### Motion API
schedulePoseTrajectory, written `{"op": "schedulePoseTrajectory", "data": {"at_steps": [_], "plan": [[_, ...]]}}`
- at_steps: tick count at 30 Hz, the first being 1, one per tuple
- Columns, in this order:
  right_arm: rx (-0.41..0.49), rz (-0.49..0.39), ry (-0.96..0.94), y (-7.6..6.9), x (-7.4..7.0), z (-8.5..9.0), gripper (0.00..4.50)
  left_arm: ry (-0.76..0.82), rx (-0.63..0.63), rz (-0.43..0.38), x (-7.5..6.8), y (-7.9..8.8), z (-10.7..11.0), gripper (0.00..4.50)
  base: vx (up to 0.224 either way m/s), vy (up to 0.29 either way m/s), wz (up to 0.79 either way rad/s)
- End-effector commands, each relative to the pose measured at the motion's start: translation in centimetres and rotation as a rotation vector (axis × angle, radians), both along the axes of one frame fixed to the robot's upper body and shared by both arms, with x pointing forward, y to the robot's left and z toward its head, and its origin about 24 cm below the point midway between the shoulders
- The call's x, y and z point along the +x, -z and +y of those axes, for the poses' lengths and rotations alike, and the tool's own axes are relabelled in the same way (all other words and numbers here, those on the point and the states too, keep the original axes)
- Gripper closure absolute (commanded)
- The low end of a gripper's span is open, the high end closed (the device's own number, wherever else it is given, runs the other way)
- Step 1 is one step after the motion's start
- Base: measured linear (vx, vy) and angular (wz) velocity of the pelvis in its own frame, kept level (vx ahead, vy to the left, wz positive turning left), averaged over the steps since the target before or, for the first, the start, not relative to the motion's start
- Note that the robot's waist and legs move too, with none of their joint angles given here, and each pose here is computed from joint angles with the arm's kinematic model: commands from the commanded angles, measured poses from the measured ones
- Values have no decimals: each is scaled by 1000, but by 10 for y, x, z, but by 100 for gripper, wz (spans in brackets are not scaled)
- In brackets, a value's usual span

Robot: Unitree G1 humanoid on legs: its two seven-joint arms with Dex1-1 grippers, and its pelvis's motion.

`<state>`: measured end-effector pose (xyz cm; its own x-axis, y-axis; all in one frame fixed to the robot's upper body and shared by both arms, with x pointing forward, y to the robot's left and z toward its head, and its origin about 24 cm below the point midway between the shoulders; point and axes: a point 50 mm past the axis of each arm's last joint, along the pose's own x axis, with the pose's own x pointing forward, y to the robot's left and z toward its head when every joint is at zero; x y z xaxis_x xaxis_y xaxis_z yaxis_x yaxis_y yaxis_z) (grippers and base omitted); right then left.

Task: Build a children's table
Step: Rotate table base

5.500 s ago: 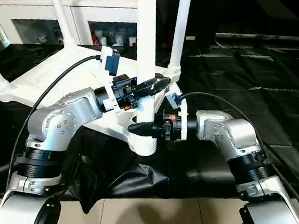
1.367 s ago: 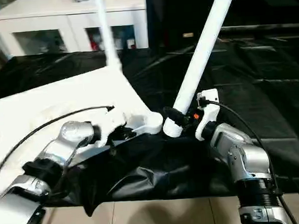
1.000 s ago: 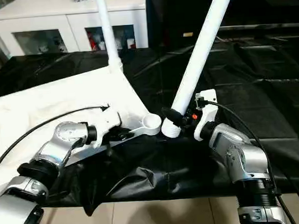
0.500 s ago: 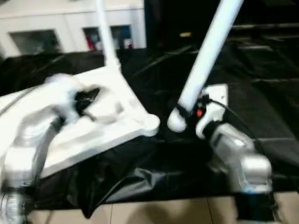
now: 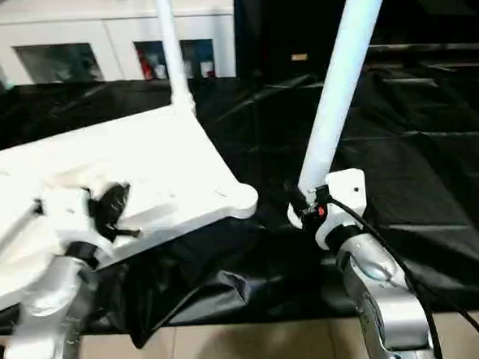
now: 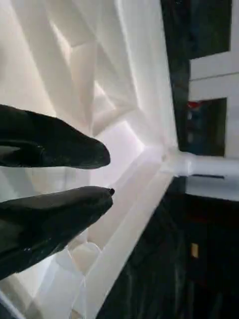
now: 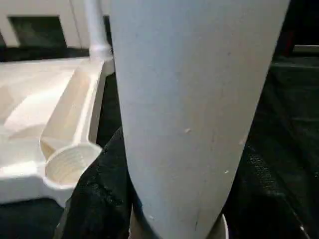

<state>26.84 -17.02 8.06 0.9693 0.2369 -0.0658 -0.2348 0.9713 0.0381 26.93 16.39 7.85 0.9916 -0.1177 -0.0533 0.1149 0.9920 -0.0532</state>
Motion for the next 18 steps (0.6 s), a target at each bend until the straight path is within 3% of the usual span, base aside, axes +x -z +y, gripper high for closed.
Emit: {"op": "schedulePoseTrajectory", "data": {"at_steps": [1, 11, 18], "plan": [[17, -24, 25, -6, 3, -2, 260, 21, 2, 8, 0, -2, 0, 362, 0, 0, 0], [8, -38, 35, -8, 9, -3, 260, 47, 14, 15, 3, -4, -12, 362, 0, 0, 0], [-7, -34, 11, -5, 12, -2, 260, 36, 12, 16, 5, -6, -10, 362, 122, -32, -4]]}}
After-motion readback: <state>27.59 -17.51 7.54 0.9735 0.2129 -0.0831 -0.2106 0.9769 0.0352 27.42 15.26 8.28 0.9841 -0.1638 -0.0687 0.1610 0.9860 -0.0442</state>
